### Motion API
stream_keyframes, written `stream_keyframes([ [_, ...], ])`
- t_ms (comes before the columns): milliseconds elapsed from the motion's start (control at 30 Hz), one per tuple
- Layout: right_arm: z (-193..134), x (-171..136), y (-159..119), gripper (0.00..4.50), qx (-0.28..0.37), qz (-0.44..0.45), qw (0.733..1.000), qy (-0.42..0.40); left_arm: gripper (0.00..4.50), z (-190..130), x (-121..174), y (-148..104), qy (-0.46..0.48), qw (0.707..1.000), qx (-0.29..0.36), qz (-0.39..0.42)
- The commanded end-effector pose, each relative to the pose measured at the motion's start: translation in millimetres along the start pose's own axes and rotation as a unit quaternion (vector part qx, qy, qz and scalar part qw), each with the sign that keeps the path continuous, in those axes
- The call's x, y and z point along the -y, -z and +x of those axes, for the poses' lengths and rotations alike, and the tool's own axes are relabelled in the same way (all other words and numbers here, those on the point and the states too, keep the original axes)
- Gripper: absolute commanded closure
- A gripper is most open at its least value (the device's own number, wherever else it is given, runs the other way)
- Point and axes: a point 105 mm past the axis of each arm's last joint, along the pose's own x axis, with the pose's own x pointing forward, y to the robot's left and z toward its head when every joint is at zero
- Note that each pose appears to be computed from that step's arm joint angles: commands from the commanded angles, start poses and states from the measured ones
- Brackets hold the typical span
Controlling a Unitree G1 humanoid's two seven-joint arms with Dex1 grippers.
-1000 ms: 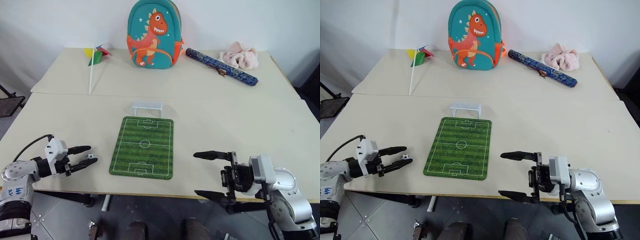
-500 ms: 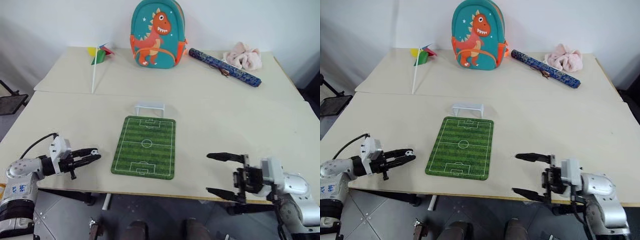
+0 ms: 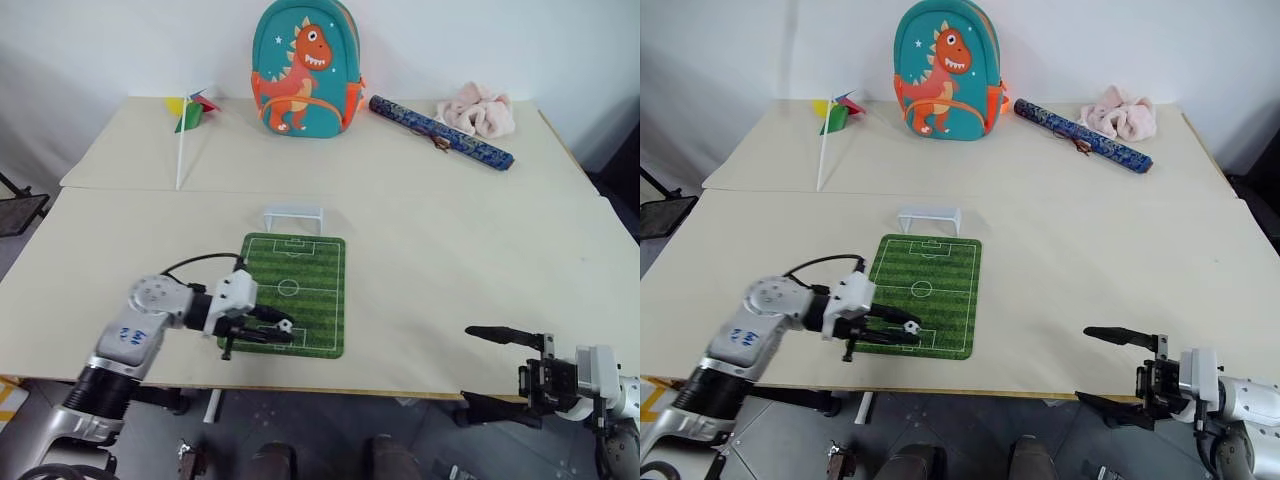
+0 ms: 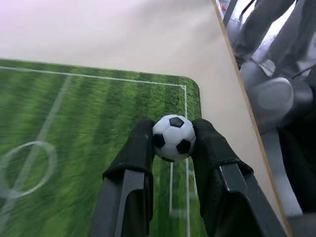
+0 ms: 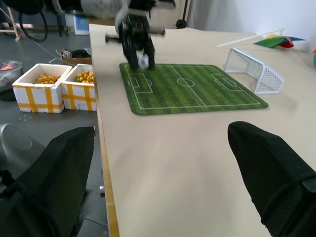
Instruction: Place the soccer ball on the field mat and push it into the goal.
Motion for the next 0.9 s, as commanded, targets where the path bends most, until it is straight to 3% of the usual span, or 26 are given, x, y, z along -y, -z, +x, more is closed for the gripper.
stream_keyframes([
  [33,8,-11,-2,0.0,0.018,-0.013,0.999,-0.031,3.64,2,-4,6,-0.005,0.999,-0.026,0.028],
  [533,45,-11,-13,0.0,0.036,-0.009,0.998,-0.044,3.64,2,0,16,0.026,0.998,-0.047,0.026],
  [600,52,-8,-18,0.0,0.038,-0.011,0.998,-0.045,2.89,1,3,16,0.033,0.998,-0.045,0.017],
  [767,63,-2,-27,0.0,0.041,-0.011,0.998,-0.045,1.49,2,-4,13,0.008,0.998,-0.035,0.045],
  [900,69,-1,-32,0.0,0.041,-0.008,0.998,-0.045,1.49,2,-2,11,0.013,0.998,-0.029,0.052],
])
